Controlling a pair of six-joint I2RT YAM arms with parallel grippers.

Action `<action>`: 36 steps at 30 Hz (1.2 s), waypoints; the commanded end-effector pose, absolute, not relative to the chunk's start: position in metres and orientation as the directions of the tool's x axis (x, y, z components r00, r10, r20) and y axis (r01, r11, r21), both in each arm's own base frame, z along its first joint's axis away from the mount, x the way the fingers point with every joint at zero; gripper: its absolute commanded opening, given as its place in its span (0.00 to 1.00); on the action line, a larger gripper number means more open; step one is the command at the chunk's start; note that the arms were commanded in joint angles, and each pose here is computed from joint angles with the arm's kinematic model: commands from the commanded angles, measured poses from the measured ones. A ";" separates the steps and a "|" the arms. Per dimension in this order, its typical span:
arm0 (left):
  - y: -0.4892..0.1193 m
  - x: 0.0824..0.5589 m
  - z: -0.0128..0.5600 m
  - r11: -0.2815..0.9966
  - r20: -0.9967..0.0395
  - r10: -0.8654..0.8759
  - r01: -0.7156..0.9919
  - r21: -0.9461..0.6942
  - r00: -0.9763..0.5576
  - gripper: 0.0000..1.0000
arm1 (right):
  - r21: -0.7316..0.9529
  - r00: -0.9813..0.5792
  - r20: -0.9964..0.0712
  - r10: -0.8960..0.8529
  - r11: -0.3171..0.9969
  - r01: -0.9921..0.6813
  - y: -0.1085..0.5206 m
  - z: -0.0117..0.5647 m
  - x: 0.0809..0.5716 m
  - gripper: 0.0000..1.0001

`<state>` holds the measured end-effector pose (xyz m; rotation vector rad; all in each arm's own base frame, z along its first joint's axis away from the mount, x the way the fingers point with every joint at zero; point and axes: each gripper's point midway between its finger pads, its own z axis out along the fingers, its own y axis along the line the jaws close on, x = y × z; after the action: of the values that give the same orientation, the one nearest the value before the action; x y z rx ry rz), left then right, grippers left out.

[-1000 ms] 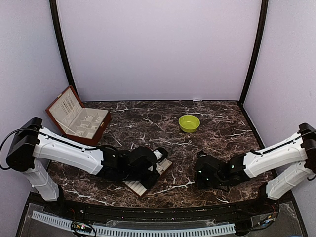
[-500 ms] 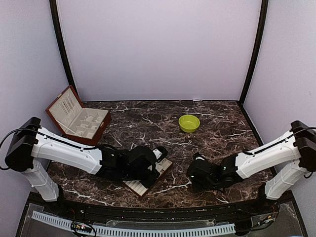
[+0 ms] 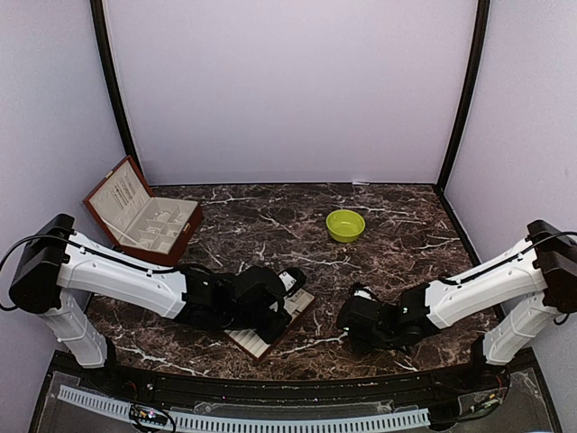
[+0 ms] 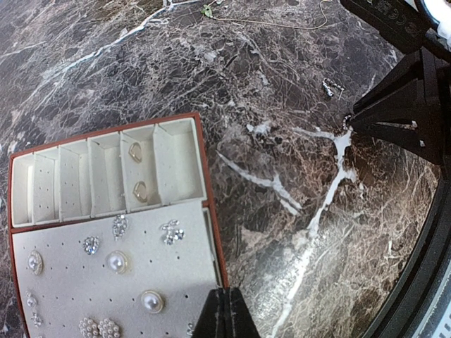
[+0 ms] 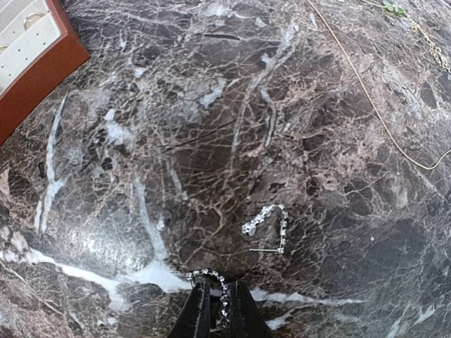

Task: Organize the mixed jewelry
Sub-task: Pick up the earring from the center of the board, then place the earring in the compartment beneath the earring panel.

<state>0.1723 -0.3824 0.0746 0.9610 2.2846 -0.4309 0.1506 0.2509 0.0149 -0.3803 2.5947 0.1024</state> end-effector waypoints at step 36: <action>-0.377 0.171 0.101 0.691 -0.681 0.489 0.719 -0.079 -0.545 0.00 | 0.515 -0.796 -0.605 0.028 0.776 -0.364 0.333 0.083 0.156 0.00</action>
<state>0.1722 -0.3783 0.0873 0.9488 2.2726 -0.4370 0.1551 0.3107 0.0616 -0.2498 2.4381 0.6786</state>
